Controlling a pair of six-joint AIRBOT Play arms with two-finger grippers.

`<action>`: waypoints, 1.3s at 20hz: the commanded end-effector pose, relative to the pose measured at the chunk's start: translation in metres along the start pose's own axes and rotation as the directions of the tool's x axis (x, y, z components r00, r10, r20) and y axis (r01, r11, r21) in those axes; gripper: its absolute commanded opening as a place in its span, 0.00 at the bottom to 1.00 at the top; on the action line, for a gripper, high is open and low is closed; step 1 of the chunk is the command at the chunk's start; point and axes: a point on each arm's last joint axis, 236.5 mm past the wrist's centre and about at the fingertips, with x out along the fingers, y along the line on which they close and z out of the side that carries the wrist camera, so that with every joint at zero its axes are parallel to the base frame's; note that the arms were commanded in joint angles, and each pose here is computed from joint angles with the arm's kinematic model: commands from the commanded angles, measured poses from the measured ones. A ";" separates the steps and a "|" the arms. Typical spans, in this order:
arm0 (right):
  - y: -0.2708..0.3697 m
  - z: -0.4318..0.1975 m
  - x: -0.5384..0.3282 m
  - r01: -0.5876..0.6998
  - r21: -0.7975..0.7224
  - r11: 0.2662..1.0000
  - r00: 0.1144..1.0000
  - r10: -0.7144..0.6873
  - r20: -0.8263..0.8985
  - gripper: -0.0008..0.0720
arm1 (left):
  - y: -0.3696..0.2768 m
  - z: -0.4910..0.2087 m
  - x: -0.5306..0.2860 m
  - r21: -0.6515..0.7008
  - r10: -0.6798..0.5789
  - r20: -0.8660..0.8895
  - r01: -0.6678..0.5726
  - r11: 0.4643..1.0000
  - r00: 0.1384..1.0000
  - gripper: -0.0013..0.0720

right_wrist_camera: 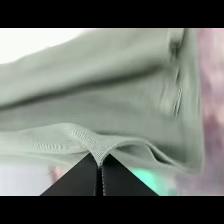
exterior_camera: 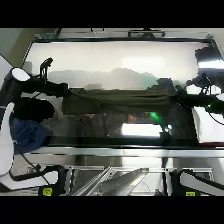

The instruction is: Fold the shirts.

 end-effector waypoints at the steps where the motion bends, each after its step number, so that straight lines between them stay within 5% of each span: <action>1: -0.023 0.018 0.046 0.042 0.005 0.999 0.999 -0.042 0.009 0.03 | 0.026 0.036 0.043 -0.003 -0.001 -0.014 0.001 1.000 1.000 0.06; 8: -0.062 0.013 0.088 0.079 -0.017 0.997 0.996 -0.080 -0.040 0.04 | 0.064 0.044 0.117 -0.036 -0.038 -0.145 0.033 0.999 0.989 0.06; 9: -0.060 0.016 0.086 0.075 -0.023 0.997 0.996 -0.075 -0.040 0.11 | 0.064 0.044 0.118 -0.032 -0.045 -0.163 0.041 0.999 0.986 0.06; 11: -0.055 0.025 0.069 0.059 -0.061 0.996 0.997 -0.062 -0.051 0.60 | 0.061 0.048 0.108 -0.013 -0.062 -0.191 0.061 0.998 0.980 0.07; 12: -0.059 0.033 0.059 0.079 -0.096 0.992 0.995 -0.084 -0.046 0.71 | 0.059 0.054 0.097 -0.001 -0.065 -0.190 0.066 0.998 0.980 0.39; 13: -0.064 0.041 0.050 0.099 -0.094 0.991 0.994 -0.103 -0.036 0.71 | 0.057 0.060 0.086 0.013 -0.067 -0.181 0.071 0.997 0.981 0.77; 14: -0.069 0.046 0.046 0.107 -0.074 0.992 0.994 -0.109 -0.026 0.71 | 0.053 0.070 0.075 0.019 -0.068 -0.159 0.072 0.997 0.985 0.97; 25: -0.057 0.003 0.093 -0.072 0.045 0.996 0.983 0.078 -0.165 0.69 | 0.039 0.103 0.038 0.015 -0.039 -0.021 0.039 0.999 0.999 0.96; 26: -0.053 -0.001 0.096 -0.086 0.046 0.995 0.980 0.093 -0.177 0.53 | 0.034 0.103 0.038 0.023 -0.041 -0.022 0.042 0.999 0.999 0.96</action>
